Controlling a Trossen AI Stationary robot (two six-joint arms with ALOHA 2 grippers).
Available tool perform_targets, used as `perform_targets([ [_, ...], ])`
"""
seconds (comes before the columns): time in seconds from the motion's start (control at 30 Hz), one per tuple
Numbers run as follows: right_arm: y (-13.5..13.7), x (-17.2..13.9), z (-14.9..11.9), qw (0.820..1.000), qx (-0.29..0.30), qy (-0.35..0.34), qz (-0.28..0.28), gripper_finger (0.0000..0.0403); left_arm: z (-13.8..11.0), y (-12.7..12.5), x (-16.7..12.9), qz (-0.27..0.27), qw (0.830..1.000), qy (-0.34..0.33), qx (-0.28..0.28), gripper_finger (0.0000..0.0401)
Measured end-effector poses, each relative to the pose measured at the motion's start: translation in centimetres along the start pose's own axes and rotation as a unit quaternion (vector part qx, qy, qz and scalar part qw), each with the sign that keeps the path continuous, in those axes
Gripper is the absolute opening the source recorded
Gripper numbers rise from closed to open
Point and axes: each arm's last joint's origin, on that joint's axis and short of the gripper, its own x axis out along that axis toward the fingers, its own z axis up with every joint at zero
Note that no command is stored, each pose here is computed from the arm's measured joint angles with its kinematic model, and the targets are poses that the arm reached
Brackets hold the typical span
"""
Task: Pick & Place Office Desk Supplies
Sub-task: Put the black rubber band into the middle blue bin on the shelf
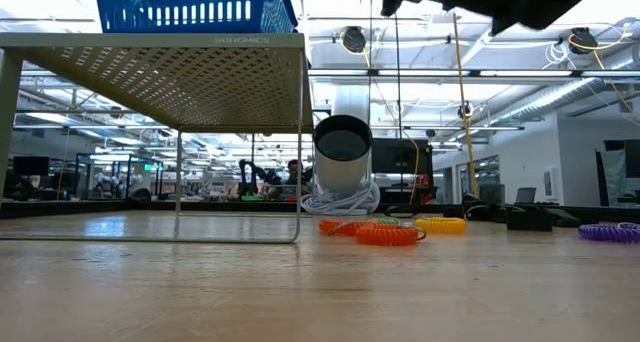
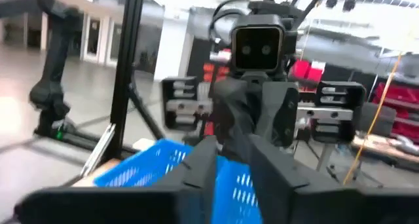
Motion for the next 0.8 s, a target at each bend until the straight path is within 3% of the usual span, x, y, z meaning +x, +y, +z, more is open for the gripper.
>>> perform_targets([
  [0.17,0.2,-1.9,1.8,0.999,0.017,0.049,0.007,0.016,0.6,0.0,-2.5,-0.003,0.999,0.049,-0.008,0.0005],
  [0.3,0.5,-3.3,2.5,0.995,0.033,0.092,0.014,0.0189,0.0,-0.2,-4.7,0.009,0.99,0.133,-0.045,0.0009],
  [0.53,0.7,-4.2,2.6,0.991,0.049,0.125,0.018,0.0192,-1.4,-0.2,-6.4,0.045,0.968,0.234,-0.076,0.0018],
  [0.8,0.7,-4.1,2.3,0.99,0.042,0.136,0.02,0.0181,-1.5,0.0,-5.7,0.075,0.965,0.224,-0.112,0.0082],
])
